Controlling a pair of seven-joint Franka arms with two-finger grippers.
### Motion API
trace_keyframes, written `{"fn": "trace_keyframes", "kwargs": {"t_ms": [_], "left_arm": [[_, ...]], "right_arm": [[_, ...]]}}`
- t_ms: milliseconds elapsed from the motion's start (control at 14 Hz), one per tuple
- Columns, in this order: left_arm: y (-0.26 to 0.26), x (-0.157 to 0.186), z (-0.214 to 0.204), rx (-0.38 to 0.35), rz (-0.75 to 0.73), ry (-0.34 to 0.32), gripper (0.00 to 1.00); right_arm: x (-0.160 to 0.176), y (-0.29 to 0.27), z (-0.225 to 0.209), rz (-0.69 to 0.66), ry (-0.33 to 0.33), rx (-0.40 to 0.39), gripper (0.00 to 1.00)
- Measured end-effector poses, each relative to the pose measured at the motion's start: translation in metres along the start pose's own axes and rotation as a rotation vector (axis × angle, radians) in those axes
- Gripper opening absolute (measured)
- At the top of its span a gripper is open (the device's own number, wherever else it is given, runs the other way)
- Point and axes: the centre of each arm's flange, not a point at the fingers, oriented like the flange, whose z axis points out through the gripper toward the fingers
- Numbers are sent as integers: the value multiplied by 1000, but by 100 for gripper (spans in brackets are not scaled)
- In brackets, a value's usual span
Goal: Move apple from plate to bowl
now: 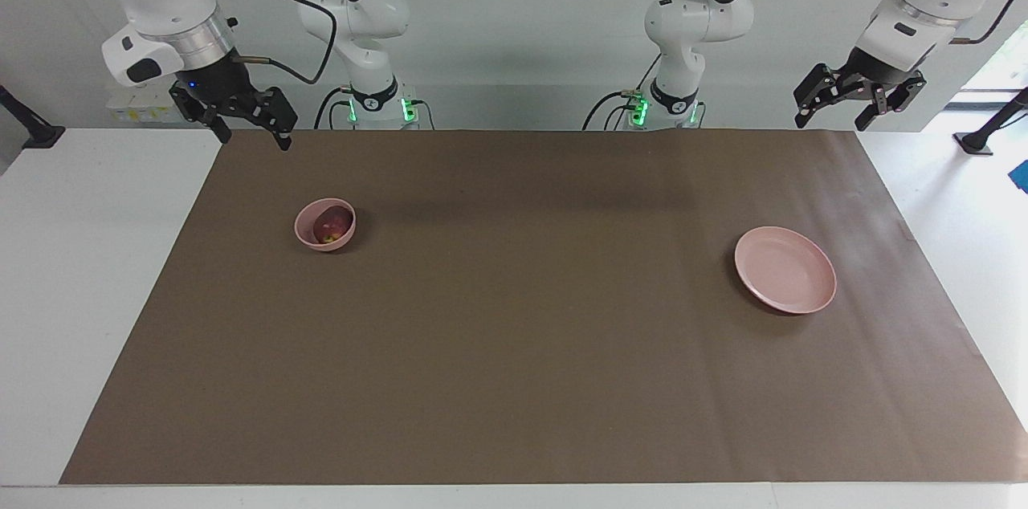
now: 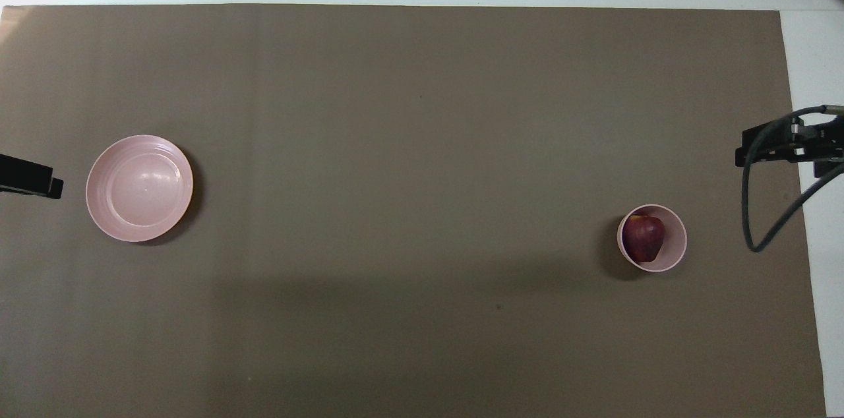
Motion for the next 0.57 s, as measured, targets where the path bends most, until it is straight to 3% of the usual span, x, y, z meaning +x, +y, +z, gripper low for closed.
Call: {"fn": "trace_keyframes", "kwargs": {"t_ms": [571], "left_arm": [[-7,-1,0,-1,-13,0,100]], "right_arm": [[0,0,0,-1,-1,0,100]]}}
